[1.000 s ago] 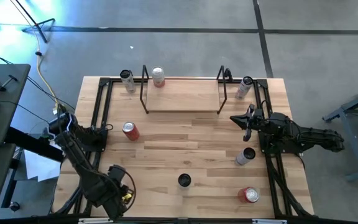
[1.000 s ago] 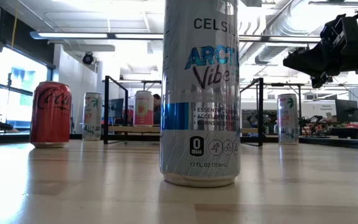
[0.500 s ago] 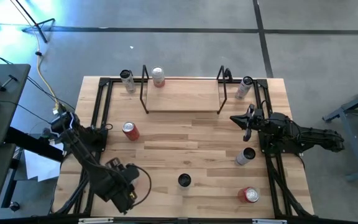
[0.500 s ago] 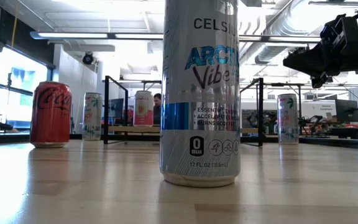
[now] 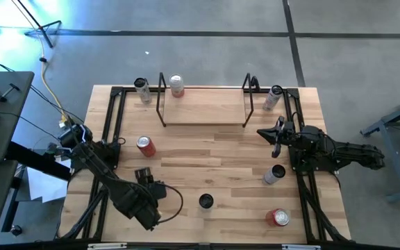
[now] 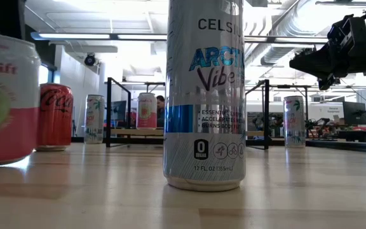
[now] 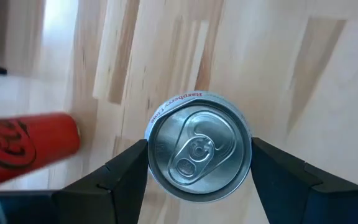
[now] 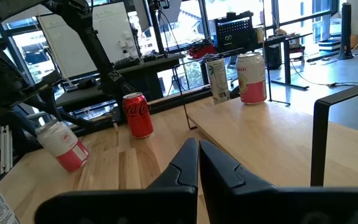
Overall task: Place canned beverage on shelf
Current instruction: Put the pink white soda can on the shelf aligned with the other pink white soda can
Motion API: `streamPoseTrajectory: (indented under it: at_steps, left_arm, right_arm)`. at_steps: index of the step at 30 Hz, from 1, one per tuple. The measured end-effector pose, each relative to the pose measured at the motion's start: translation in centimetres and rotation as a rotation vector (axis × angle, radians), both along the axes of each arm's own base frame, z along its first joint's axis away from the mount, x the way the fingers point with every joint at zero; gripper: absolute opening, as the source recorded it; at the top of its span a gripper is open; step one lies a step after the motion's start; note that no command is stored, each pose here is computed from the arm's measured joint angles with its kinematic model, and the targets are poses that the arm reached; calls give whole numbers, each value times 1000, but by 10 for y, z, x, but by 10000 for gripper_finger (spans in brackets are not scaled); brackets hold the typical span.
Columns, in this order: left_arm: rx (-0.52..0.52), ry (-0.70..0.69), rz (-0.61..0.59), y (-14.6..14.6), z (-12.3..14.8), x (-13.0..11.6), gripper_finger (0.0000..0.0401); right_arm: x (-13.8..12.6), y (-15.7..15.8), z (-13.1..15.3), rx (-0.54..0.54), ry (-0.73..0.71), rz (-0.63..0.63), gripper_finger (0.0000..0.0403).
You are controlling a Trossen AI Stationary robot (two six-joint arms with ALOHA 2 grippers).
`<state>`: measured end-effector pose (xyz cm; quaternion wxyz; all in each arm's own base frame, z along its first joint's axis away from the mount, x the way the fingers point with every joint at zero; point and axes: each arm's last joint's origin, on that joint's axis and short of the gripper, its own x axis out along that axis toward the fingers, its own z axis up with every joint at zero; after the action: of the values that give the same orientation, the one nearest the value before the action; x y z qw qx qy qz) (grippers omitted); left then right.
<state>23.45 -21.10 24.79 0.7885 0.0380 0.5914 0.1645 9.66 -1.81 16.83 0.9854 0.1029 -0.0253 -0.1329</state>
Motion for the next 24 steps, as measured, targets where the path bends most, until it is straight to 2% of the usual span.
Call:
streamPoseTrajectory:
  at_steps: [4, 11, 17, 21, 24]
  left_arm:
    - [-3, -8, -18, 0, 4, 0, 233]
    - [-10, -82, -54, 18, 32, 3, 232]
    - [13, -88, -117, 58, 54, 14, 232]
    - [49, -89, -170, 94, 67, 25, 232]
    - [32, -113, -205, 123, 76, 36, 232]
  right_arm:
    - [0, 0, 0, 0, 0, 0, 0]
    - [0, 0, 0, 0, 0, 0, 0]
    - [0, 0, 0, 0, 0, 0, 0]
    - [0, 0, 0, 0, 0, 0, 0]
    - [0, 0, 0, 0, 0, 0, 0]
